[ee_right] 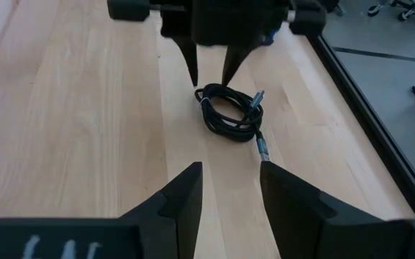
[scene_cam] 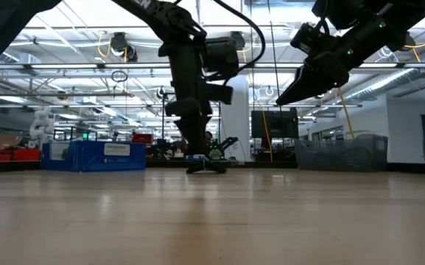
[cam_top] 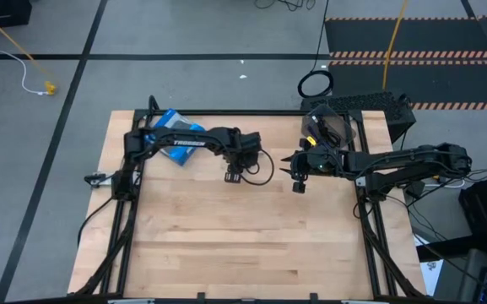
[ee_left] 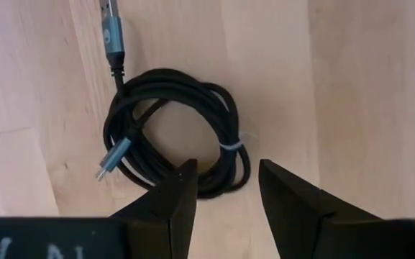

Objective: Pick and place USB-C Cables
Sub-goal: Put the black charger cable into the bin

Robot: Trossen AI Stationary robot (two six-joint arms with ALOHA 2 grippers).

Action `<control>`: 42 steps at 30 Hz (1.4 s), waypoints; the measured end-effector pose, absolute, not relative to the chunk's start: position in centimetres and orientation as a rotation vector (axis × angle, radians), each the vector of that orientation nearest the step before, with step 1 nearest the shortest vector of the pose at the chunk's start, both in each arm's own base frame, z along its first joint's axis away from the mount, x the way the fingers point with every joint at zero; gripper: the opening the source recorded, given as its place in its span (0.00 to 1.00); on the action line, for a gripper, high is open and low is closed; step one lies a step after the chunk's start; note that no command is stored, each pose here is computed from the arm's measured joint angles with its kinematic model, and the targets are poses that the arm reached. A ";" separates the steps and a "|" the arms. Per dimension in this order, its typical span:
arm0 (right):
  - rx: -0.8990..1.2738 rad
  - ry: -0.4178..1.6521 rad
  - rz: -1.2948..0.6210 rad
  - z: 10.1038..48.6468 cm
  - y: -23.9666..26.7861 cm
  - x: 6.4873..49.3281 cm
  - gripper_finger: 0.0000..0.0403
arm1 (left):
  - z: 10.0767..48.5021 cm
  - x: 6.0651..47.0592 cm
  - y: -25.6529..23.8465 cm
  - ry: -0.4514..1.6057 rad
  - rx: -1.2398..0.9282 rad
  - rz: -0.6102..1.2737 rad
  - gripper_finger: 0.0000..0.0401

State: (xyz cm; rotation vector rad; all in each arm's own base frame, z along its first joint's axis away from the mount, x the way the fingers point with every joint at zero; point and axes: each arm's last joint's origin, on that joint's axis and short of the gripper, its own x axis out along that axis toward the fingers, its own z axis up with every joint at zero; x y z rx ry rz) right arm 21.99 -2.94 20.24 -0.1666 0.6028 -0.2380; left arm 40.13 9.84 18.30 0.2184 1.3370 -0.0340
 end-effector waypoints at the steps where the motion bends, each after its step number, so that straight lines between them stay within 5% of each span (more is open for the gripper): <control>1: -0.167 0.603 -0.238 20.2 -2.9 22.0 0.33 | 18.2 40.2 9.9 1.333 0.217 -0.031 0.38; 35: -0.166 0.602 -0.238 20.2 -2.9 22.0 0.33 | 13.5 39.4 10.4 1.191 0.092 0.018 0.38; 42: -0.166 0.602 -0.238 20.2 -2.9 22.0 0.33 | 13.5 39.5 10.4 1.176 0.087 0.025 0.25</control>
